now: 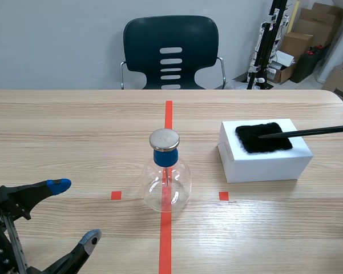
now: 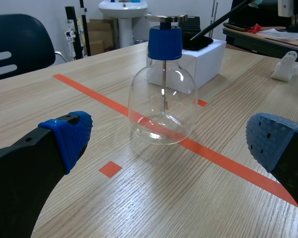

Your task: Do the electroscope experiment. rub the rod on the fur

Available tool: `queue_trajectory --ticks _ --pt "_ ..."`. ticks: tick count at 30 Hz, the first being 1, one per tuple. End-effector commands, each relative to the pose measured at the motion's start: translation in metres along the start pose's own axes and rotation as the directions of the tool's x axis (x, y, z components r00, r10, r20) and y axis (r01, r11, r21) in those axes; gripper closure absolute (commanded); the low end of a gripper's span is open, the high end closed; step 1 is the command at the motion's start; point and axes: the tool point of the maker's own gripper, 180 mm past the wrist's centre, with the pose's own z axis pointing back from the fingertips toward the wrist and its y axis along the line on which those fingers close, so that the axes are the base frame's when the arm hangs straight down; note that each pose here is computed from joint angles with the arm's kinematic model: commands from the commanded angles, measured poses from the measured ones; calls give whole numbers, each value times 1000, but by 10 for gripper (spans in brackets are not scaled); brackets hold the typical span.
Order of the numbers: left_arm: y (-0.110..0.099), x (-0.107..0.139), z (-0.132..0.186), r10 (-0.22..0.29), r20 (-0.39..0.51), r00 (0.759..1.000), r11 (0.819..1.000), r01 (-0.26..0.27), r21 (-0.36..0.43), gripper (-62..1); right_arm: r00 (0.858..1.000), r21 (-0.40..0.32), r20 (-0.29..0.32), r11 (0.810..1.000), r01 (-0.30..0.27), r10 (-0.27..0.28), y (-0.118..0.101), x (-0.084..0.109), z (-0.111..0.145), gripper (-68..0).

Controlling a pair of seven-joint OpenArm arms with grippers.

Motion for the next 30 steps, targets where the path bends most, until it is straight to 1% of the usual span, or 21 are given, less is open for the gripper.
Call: queue_trajectory --ticks 1,6,8,13,17,21,24,30 --pt "3 9 -4 -8 36 999 1000 8 0 -623 999 -8 -25 999 -45 45 -8 -16 2 -2" --pt "3 9 -4 -8 36 999 1000 8 0 -623 998 28 -45 999 -37 38 4 -27 7 -2" --pt "3 9 -4 -8 36 999 1000 8 0 -623 998 32 -48 999 -33 34 6 -27 8 -2" --pt "3 9 -4 -8 36 999 1000 8 0 -623 999 16 -54 1000 -1 2 3 -28 8 -2" --pt "3 9 -4 -8 36 999 1000 8 0 -623 997 -11 -60 999 49 -50 -2 -31 9 -2" --pt "3 9 -4 -8 36 999 1000 8 0 -623 993 -53 -54 994 97 -100 -11 -32 15 -2" --pt "3 9 -4 -8 36 999 1000 8 0 -623 990 -92 -54 988 125 -130 -23 -33 22 -2" --pt "3 9 -4 -8 36 999 1000 8 -1 -623 986 -190 -36 970 153 -163 -59 -27 40 -2"
